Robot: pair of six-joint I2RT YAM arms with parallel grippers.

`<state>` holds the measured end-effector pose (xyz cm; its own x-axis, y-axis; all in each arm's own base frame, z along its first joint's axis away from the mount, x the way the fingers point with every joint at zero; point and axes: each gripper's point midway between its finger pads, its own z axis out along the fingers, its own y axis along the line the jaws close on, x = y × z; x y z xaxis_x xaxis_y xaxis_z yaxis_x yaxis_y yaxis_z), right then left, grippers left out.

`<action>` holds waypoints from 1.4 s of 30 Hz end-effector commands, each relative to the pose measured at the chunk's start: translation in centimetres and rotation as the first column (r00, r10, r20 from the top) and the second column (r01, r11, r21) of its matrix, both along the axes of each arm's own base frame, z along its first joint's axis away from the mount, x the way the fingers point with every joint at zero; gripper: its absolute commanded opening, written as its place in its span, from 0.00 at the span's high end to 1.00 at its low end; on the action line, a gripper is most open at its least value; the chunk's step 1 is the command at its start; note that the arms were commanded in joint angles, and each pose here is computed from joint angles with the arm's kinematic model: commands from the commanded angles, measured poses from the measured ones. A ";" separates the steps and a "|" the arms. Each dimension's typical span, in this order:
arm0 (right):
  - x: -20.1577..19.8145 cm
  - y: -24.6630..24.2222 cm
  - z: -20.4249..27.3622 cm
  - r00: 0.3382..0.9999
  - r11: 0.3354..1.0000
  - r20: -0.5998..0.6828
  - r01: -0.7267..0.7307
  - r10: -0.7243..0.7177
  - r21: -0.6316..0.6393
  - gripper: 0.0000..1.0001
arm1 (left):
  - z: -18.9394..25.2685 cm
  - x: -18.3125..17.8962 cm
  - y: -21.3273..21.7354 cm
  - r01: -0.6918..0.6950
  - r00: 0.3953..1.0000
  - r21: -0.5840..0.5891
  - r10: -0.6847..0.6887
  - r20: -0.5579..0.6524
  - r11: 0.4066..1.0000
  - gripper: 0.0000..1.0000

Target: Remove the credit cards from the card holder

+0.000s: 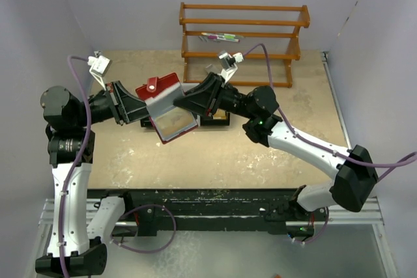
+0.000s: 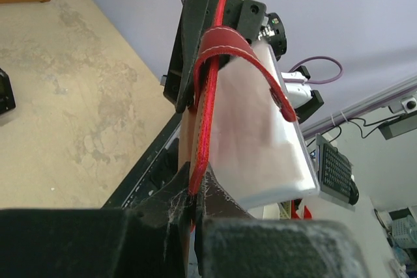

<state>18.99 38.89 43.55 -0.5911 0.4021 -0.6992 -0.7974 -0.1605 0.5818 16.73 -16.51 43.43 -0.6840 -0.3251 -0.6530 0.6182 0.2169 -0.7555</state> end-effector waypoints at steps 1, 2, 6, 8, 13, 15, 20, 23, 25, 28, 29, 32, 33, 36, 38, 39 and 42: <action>-1.6 -0.6 3.2 0.996 0.994 0.052 -0.081 0.078 0.073 0.79 | -0.4 -0.4 0.1 -0.005 0.999 0.027 0.004 0.052 1.000 0.93; -1.7 -0.6 3.0 0.996 0.994 0.047 -0.085 0.082 0.072 0.86 | -0.5 -0.3 0.1 -0.009 0.998 0.037 0.007 0.064 0.999 0.90; -2.2 -1.0 2.8 0.995 0.993 0.043 -0.092 0.089 0.076 1.00 | -1.1 0.2 0.3 -0.047 0.992 0.085 0.036 0.118 0.995 0.80; -2.5 -1.3 2.7 0.995 0.993 0.044 -0.094 0.092 0.064 1.00 | -0.9 0.7 0.7 -0.096 0.982 0.132 0.072 0.175 0.987 0.71; -3.0 -2.1 1.2 0.997 0.997 0.045 -0.068 0.069 -0.023 1.00 | 0.2 2.3 2.4 -0.273 0.914 0.264 0.164 0.370 0.925 0.51; -2.9 -2.1 0.1 0.998 0.995 0.034 -0.053 0.057 -0.087 1.00 | 0.9 2.5 2.8 -0.313 0.885 0.282 0.171 0.433 0.907 0.44; -2.7 -1.9 -2.4 0.998 0.971 0.018 -0.046 0.052 -0.233 1.00 | 2.2 1.7 2.7 -0.329 0.836 0.277 0.142 0.531 0.903 0.29; -3.0 -1.6 -2.8 0.996 0.960 0.028 -0.070 0.080 -0.271 1.00 | 1.1 0.1 1.3 -0.171 0.874 0.261 0.023 0.486 0.950 0.20; -2.7 -1.3 -3.0 0.996 0.951 0.038 -0.068 0.083 -0.302 1.00 | 0.1 0.0 0.9 -0.108 0.896 0.248 -0.014 0.443 0.963 0.18; -2.5 -0.9 -3.6 0.993 0.931 0.053 -0.082 0.108 -0.355 1.00 | -1.5 0.6 1.1 -0.105 0.909 0.265 -0.015 0.416 0.958 0.19; -2.6 -0.8 -3.8 0.992 0.926 0.046 -0.091 0.116 -0.365 1.00 | -1.9 0.8 1.1 -0.108 0.915 0.269 -0.010 0.404 0.957 0.19; -2.7 -0.6 -4.2 0.990 0.913 0.021 -0.121 0.140 -0.390 1.00 | -2.8 0.4 1.0 -0.066 0.929 0.271 -0.040 0.367 0.960 0.19; -2.7 -0.6 -4.2 0.989 0.912 0.022 -0.124 0.144 -0.391 1.00 | -3.1 0.3 0.9 -0.058 0.931 0.271 -0.046 0.363 0.961 0.19; -2.4 -0.3 -3.9 0.990 0.910 0.035 -0.115 0.140 -0.398 1.00 | -3.9 0.2 1.0 -0.066 0.924 0.292 -0.052 0.378 0.954 0.19; -2.1 -0.1 -4.1 0.990 0.904 0.023 -0.119 0.141 -0.411 1.00 | -4.5 0.2 1.1 -0.070 0.928 0.303 -0.049 0.369 0.950 0.19; -2.0 0.1 -4.2 0.990 0.900 0.014 -0.121 0.140 -0.419 1.00 | -4.9 0.2 1.2 -0.070 0.929 0.308 -0.050 0.366 0.949 0.19; -1.7 0.5 -4.6 0.989 0.886 -0.018 -0.137 0.144 -0.444 1.00 | -5.7 -0.2 1.2 -0.056 0.931 0.319 -0.066 0.359 0.946 0.18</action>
<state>17.60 39.40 36.62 -0.6376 -0.0345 -0.7696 -0.7704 0.0373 0.6365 17.33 -15.29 38.44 -0.4237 -0.0948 -0.9008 0.8016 0.4238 -0.4216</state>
